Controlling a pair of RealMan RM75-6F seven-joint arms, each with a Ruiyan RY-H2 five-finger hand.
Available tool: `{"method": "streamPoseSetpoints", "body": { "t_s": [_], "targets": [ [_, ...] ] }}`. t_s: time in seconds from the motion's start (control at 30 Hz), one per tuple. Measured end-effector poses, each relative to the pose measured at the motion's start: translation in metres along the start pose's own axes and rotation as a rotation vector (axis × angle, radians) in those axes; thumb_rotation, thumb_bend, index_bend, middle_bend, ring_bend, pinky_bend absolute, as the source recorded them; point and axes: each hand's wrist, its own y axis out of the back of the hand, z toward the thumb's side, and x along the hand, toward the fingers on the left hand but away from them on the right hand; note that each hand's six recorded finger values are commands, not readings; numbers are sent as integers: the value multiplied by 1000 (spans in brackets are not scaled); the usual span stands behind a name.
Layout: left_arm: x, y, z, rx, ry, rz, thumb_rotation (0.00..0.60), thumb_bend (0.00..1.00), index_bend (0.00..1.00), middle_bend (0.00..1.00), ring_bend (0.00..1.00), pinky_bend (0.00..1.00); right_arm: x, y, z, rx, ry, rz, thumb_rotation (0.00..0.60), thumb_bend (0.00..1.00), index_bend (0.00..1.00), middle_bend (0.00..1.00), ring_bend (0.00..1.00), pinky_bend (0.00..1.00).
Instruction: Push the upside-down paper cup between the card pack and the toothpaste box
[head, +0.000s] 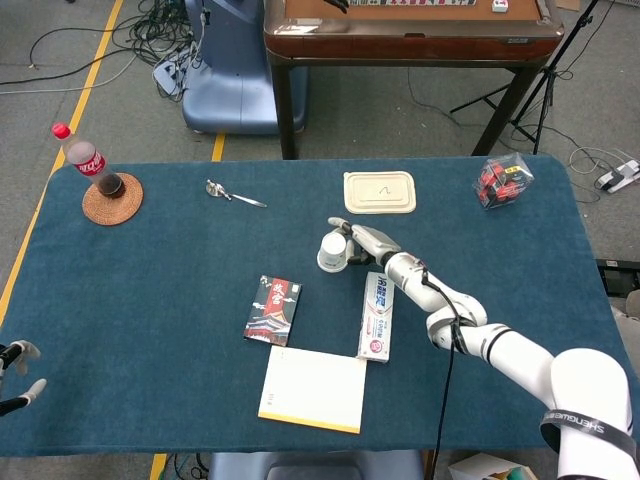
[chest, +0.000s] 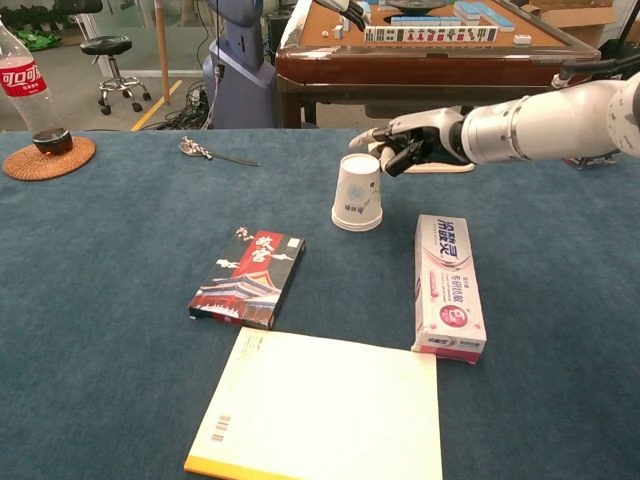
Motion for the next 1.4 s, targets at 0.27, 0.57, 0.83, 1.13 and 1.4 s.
{"method": "streamPoseSetpoints", "body": {
  "t_s": [0.27,0.57,0.83,1.13,1.4],
  "targets": [
    [0,-1,1,3,-3,-2,600,208,483,584,449,603,2,-3,-3,-10,-8,19,600,1000,0,178,108,92],
    [0,-2,2,6,-5,-5,600,208,483,584,449,603,6,-7,-3,-31,-4,43,600,1000,0,185,108,91],
    [0,-2,2,6,-5,-4,600,208,483,584,449,603,10,-14,-2,-32,6,74,600,1000,0,204,108,91],
    [0,-2,2,7,-4,-5,600,208,483,584,449,603,12,-21,-4,-27,15,106,600,1000,0,237,116,91],
    [0,-1,1,4,-3,-4,600,208,483,584,449,603,14,-26,-5,-29,26,139,600,1000,0,253,127,101]
  ]
}}
